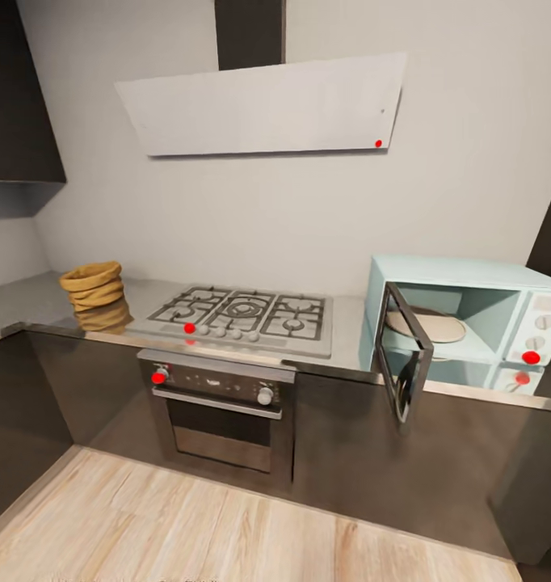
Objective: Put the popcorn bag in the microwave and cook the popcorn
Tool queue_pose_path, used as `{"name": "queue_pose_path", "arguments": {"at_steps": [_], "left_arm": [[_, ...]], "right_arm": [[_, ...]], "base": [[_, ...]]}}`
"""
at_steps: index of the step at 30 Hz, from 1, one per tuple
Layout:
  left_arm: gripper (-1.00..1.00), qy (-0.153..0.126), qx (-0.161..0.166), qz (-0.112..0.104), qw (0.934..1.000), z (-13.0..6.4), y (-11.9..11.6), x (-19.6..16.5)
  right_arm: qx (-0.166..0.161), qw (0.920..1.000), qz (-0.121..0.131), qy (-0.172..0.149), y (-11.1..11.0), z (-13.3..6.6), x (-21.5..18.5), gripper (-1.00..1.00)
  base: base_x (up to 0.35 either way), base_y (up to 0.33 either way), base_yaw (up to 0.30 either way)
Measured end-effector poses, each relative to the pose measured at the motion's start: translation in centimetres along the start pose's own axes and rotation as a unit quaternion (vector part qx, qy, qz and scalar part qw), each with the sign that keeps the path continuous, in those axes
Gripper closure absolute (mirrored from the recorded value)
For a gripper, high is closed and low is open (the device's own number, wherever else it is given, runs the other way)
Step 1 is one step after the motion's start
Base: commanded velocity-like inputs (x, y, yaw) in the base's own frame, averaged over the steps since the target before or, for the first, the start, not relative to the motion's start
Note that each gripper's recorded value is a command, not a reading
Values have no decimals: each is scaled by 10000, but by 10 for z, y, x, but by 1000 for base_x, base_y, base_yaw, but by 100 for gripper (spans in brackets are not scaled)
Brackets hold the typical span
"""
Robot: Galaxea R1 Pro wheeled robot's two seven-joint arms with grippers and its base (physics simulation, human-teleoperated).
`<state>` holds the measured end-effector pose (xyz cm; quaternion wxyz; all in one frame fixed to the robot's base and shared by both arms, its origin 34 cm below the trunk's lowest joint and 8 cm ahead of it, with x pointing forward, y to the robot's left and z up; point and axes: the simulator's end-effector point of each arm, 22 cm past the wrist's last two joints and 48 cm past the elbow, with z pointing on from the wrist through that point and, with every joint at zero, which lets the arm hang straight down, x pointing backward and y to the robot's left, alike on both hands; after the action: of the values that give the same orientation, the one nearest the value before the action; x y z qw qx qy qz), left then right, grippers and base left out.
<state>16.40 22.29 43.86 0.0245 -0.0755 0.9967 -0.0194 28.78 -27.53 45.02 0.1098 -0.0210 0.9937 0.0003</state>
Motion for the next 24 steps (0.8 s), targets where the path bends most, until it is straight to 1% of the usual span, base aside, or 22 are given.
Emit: {"name": "queue_pose_path", "arguments": {"at_steps": [13, 19, 24], "left_arm": [[-100, -42, -5, -36, 10000, 0, 0, -3], [-100, -64, -43, -214, 9997, 0, 3, -5], [-100, -74, -35, -253, 9996, 0, 1, -6]], "right_arm": [[2, 10000, 1, -9, 0, 0, -2, -100], [3, 10000, 1, -22, 0, -1, -3, -100], [4, 10000, 1, -35, 0, -1, -4, -100]], "base": [[0, 0, 270], [0, 0, 270], [0, 0, 270]]}}
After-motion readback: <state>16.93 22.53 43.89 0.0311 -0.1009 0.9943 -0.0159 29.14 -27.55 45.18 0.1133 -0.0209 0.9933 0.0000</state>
